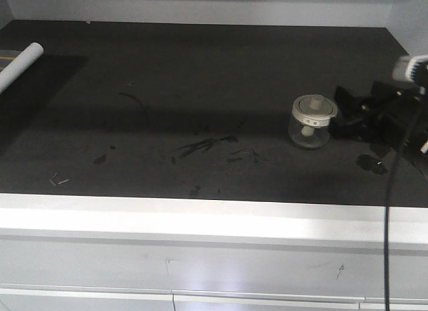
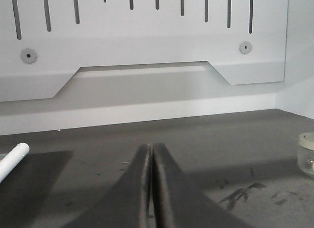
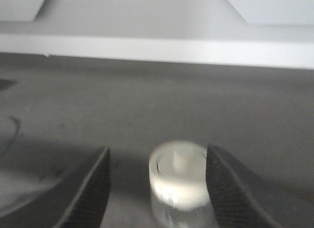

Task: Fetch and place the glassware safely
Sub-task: 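Reach the open right gripper around the white-lidded glass jar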

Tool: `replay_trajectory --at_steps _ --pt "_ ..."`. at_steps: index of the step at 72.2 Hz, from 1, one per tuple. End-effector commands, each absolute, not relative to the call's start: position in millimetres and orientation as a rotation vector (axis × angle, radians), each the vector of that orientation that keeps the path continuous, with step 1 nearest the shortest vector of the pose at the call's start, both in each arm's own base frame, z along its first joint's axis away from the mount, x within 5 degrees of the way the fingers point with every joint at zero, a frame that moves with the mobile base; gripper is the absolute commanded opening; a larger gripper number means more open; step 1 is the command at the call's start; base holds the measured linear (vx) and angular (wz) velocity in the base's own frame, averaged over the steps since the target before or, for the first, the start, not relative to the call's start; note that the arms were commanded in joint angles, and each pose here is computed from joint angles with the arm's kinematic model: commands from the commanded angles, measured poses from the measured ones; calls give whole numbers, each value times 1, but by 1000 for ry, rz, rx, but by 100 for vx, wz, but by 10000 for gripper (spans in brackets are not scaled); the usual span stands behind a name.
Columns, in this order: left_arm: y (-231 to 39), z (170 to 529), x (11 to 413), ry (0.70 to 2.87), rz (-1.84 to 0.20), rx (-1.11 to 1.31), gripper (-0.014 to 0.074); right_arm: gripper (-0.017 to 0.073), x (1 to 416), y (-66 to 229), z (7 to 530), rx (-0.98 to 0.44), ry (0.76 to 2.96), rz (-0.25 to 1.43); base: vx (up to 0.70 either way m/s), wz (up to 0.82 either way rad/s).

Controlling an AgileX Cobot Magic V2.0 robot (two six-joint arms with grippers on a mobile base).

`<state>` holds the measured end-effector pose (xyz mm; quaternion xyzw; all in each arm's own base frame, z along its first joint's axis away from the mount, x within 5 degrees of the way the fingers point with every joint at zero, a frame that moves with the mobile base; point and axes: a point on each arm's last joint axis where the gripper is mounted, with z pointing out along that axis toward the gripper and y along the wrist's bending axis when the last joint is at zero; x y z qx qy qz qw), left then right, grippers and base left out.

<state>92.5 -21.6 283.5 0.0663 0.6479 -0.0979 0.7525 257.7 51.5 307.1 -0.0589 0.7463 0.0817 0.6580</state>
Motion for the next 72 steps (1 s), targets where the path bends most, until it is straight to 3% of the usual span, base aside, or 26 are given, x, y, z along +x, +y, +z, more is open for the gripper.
replay_trajectory --at_steps 1,28,54,64,72 --pt "-23 298 91 1323 -239 140 -7 418 278 56 328 -130 1527 196 0 0" --pt "-23 298 91 1324 -239 140 -7 388 358 72 293 -138 1589 193 1 -4" --pt "-23 298 91 1324 -239 140 -7 380 394 80 263 -166 1651 184 1 -3" --pt "-23 298 91 1324 -239 140 -7 318 398 81 248 -188 1695 176 1 -3" --pt "-23 298 91 1324 -239 140 -7 212 398 83 235 -242 1735 161 0 -3"
